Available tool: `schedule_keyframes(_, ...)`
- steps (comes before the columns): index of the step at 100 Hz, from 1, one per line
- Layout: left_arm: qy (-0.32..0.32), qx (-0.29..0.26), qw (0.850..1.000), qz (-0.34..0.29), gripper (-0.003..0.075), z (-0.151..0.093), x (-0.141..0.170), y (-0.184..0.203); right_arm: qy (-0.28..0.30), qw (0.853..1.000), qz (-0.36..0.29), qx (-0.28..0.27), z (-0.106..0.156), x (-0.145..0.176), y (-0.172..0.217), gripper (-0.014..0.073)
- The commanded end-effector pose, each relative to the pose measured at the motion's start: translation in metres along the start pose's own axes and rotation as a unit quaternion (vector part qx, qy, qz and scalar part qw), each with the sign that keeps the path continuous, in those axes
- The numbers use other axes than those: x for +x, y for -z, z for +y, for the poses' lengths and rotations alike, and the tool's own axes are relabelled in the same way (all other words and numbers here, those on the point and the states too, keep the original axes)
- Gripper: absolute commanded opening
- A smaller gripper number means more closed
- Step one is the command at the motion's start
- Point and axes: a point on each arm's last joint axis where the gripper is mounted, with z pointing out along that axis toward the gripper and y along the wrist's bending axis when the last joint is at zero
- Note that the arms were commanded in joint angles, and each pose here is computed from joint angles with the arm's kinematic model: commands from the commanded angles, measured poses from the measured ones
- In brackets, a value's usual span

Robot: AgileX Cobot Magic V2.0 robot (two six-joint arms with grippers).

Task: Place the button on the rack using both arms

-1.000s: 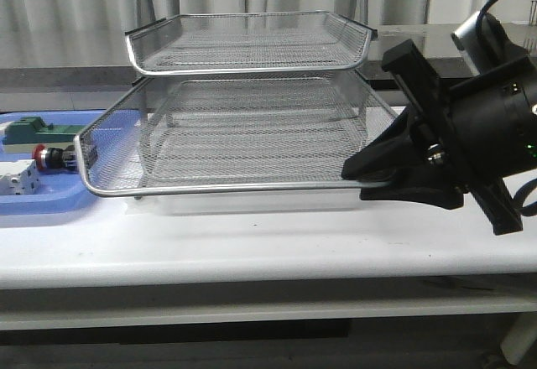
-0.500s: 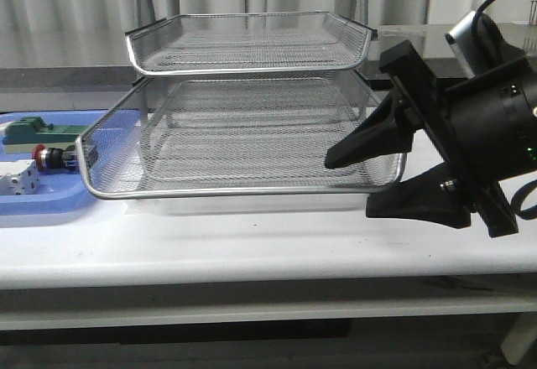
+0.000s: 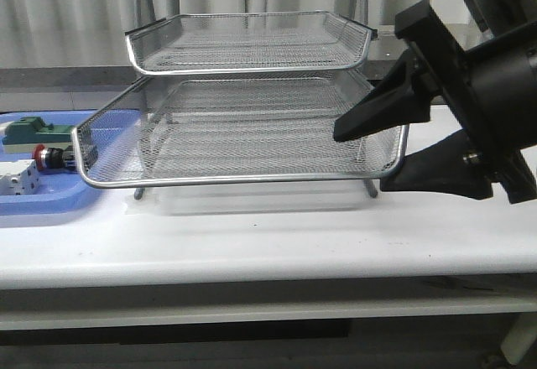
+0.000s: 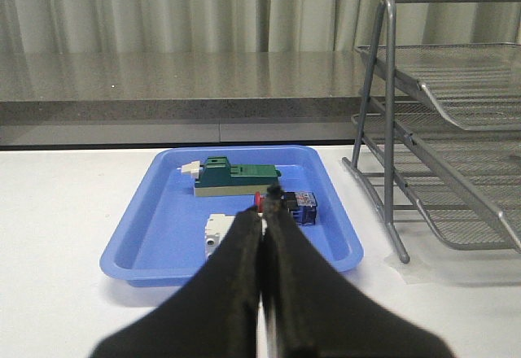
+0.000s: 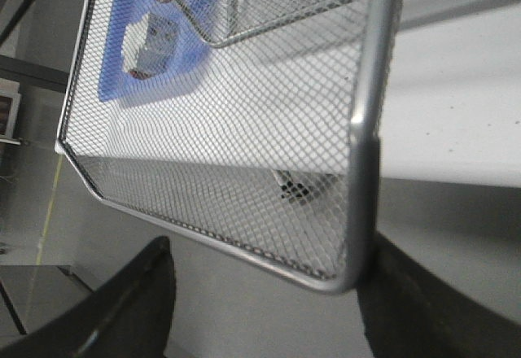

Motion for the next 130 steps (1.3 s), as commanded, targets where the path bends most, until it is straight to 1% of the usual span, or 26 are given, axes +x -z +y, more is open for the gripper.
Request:
schedule_keyframes(1, 0.005, 0.004, 0.999, -0.037, -0.0020, 0.000, 0.006, 0.001, 0.029, 0.999, 0.003, -0.025, 0.017, -0.002, 0.012, 0.0480)
schedule_keyframes(14, 0.005, 0.004, 0.999, -0.037, -0.0020, 0.000, 0.006, 0.001, 0.063, 0.997, 0.025, 0.029, 0.013, 0.003, 0.021, 0.0480)
schedule_keyframes(28, 0.005, 0.004, 0.999, -0.037, -0.0020, 0.000, 0.006, 0.001, 0.101, 0.992, 0.028, 0.074, 0.014, 0.005, 0.034, 0.0480)
schedule_keyframes(47, 0.005, 0.004, 0.999, -0.037, -0.0020, 0.000, 0.006, 0.001, 0.155, 0.980, -0.002, 0.123, 0.021, 0.006, 0.059, 0.0480)
schedule_keyframes(64, 0.005, 0.004, 0.999, -0.037, -0.0020, 0.000, 0.006, 0.001, 0.188, 0.968, -0.036, 0.160, 0.028, 0.007, 0.084, 0.0480)
schedule_keyframes(79, 0.005, 0.004, 0.999, -0.037, -0.0020, 0.000, 0.006, 0.001, 0.194, 0.958, -0.062, 0.201, 0.029, 0.011, 0.110, 0.0480)
schedule_keyframes(85, 0.005, 0.004, 0.999, -0.037, -0.0020, 0.000, 0.006, 0.001, 0.200, 0.951, -0.070, 0.225, 0.029, 0.012, 0.122, 0.0480)
schedule_keyframes(98, 0.005, 0.004, 0.999, -0.037, -0.0020, 0.000, 0.006, 0.001, 0.192, 0.940, -0.085, 0.269, 0.035, 0.013, 0.148, 0.0480)
schedule_keyframes(109, 0.005, 0.004, 0.999, -0.037, -0.0020, 0.000, 0.006, 0.001, 0.194, 0.932, -0.110, 0.287, 0.047, 0.015, 0.169, 0.0479)
schedule_keyframes(130, 0.005, 0.004, 0.999, -0.037, -0.0020, 0.000, 0.006, 0.001, 0.212, 0.916, -0.135, 0.313, 0.064, 0.027, 0.201, 0.0477)
